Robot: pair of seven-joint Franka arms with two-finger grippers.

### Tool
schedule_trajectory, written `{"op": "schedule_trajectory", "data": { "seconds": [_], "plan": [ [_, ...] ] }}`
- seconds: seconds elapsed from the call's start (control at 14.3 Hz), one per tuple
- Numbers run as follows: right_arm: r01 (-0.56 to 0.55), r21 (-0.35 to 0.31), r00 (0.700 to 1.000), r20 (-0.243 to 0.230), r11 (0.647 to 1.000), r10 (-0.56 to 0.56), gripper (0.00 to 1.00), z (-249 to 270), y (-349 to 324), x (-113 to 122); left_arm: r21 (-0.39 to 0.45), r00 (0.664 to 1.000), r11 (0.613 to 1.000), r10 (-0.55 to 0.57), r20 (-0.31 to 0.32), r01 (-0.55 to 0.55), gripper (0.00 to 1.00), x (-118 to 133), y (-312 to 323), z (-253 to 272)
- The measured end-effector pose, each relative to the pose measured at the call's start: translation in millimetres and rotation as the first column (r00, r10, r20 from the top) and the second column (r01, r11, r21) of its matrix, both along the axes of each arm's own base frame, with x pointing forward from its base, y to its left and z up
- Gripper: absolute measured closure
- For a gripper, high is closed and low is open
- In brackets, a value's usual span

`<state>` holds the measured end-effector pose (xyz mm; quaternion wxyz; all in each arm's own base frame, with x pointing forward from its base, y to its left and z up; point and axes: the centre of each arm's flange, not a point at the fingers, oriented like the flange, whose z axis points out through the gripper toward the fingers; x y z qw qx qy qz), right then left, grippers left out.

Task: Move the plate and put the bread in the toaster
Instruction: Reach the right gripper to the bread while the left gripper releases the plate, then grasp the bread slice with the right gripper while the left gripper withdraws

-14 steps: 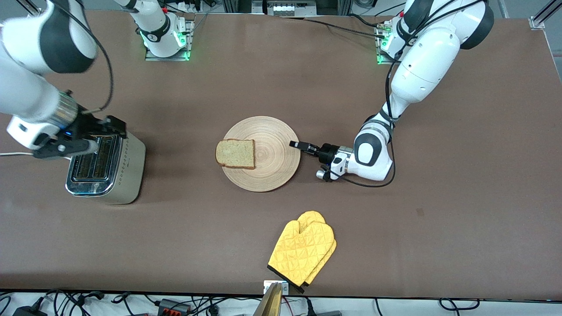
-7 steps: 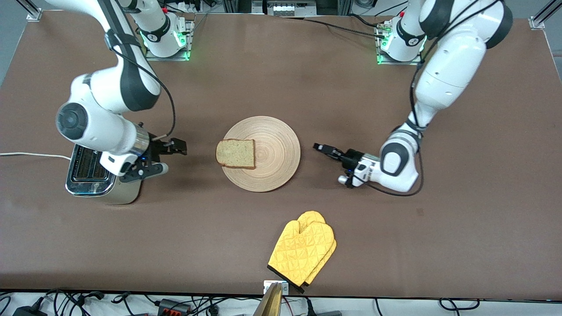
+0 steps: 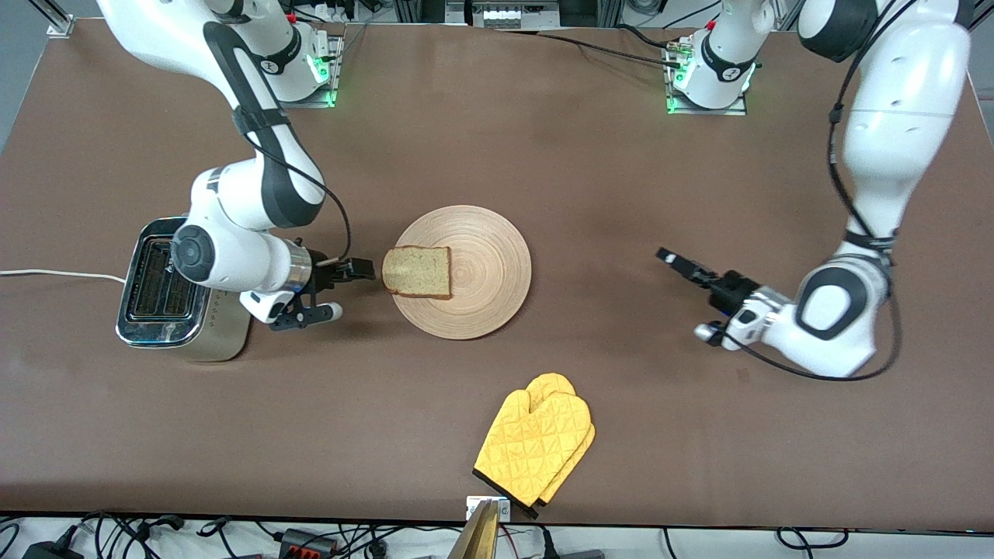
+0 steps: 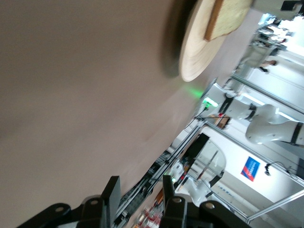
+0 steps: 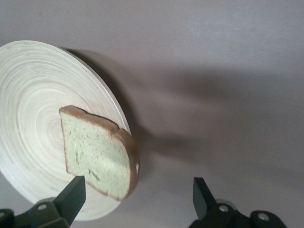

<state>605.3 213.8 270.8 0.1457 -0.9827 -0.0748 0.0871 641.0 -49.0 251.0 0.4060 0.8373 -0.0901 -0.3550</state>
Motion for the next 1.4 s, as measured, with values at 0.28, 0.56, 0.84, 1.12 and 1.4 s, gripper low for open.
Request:
{"op": "schedule_trajectory", "data": {
  "seconds": [0.28,0.56,0.84,1.12,1.4],
  "plan": [
    [0.008,0.004,1.0,-0.007,1.0,-0.008,0.0,-39.9,18.6,-20.4,0.313,0.987,0.947,-0.108,0.115,0.067,0.48,5.9,32.6,112.5],
    [0.004,0.0,0.999,-0.031,1.0,-0.004,0.07,-56.8,22.6,-25.9,0.497,0.945,0.867,-0.174,0.277,0.014,0.42,-12.3,43.8,232.0],
    [-0.003,0.003,0.999,-0.041,1.0,0.003,0.28,-61.2,28.2,-29.3,0.602,0.9,0.798,-0.236,0.366,-0.036,0.33,-45.9,42.3,314.7],
    [-0.008,0.009,0.999,-0.045,1.0,0.008,0.59,-62.5,32.9,-31.2,0.626,0.868,0.779,-0.277,0.413,-0.05,0.0,-78.4,13.6,316.8],
    [-0.019,0.02,0.999,-0.047,1.0,0.02,0.86,-53.8,39.4,-28.2,0.666,0.851,0.742,-0.299,0.432,-0.078,0.0,-128.3,-14.3,304.2]
  ]
}}
